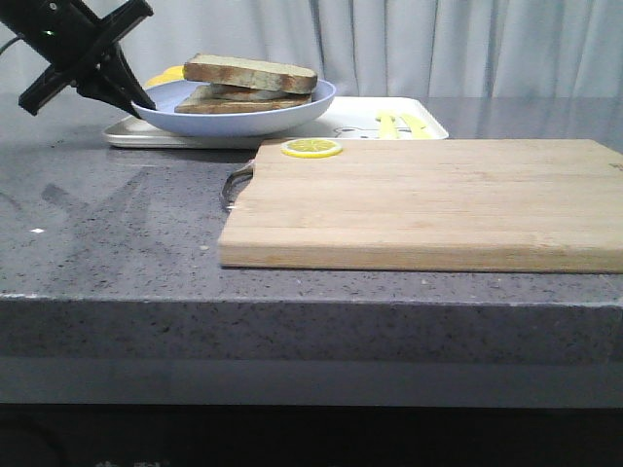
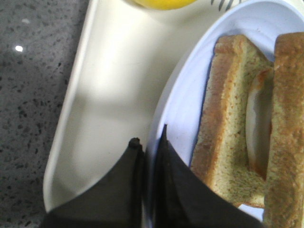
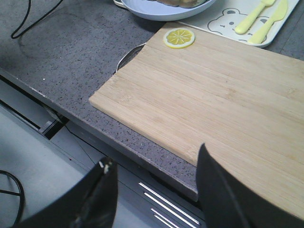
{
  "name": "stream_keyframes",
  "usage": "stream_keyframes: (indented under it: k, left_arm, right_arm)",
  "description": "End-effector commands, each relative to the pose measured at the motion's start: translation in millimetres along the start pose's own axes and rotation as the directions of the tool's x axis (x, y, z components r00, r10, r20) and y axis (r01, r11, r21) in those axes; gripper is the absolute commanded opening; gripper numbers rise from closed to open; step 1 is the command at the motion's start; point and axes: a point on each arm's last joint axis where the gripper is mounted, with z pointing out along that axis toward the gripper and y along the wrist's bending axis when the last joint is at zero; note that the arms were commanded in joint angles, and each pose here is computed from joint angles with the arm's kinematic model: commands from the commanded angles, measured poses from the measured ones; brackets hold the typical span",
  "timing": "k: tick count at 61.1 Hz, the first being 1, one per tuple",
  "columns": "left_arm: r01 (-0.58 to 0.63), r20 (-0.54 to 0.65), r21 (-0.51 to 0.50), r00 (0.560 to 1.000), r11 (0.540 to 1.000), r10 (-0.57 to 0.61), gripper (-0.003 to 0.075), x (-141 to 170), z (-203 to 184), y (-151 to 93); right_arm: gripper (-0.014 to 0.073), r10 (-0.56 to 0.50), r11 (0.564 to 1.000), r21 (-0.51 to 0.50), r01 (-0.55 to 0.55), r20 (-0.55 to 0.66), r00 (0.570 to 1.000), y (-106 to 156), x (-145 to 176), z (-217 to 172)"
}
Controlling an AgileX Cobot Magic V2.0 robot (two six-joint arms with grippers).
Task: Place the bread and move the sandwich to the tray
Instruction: 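Lift the plate and carry it onto the white tray, then release the plate on the tray and raise the left gripper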
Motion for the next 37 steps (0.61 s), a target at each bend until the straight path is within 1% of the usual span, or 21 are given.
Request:
stream_keyframes:
  k: [1, 6, 9, 16, 24, 28, 31, 37]
  left_arm:
    - [0.008, 0.095, 0.13, 0.995, 0.992, -0.02, -0.0019, -6, -37, -38]
    - [0.007, 0.085, 0.129, 0.996, 0.992, -0.018, -0.0018, -5, -37, -39]
    - [0.007, 0.081, 0.129, 0.997, 0.992, -0.018, -0.0004, -4, -37, -39]
    - [0.007, 0.081, 0.129, 0.997, 0.992, -0.018, 0.008, -4, -37, -39]
    - [0.007, 0.077, 0.128, 0.997, 0.992, -0.017, 0.025, -4, -37, -39]
    - [0.002, 0.076, 0.128, 0.997, 0.992, -0.012, 0.0309, -4, -37, -38]
    - [-0.021, 0.08, 0.126, 0.997, 0.992, 0.011, 0.0335, -4, -39, -38]
    - [-0.068, 0.085, 0.127, 0.995, 0.99, 0.057, 0.0335, -2, -49, -44]
  right_arm:
    - [0.0402, 0.001, 1.0, 0.002, -0.001, 0.084, 0.996, 1, -12, -5]
    - [0.0402, 0.001, 1.0, 0.002, -0.001, 0.084, 0.996, 1, -12, -5]
    - [0.0402, 0.001, 1.0, 0.002, -0.001, 0.084, 0.996, 1, -12, -5]
    - [0.0402, 0.001, 1.0, 0.002, -0.001, 0.084, 0.996, 1, -12, -5]
    - [0.0402, 0.001, 1.0, 0.002, -0.001, 0.084, 0.996, 1, -12, -5]
    - [0.0402, 0.001, 1.0, 0.002, -0.001, 0.084, 0.996, 1, -12, -5]
    - [0.0402, 0.001, 1.0, 0.002, -0.001, 0.084, 0.996, 1, -12, -5]
    - [0.0402, 0.001, 1.0, 0.002, -0.001, 0.084, 0.996, 1, -12, -5]
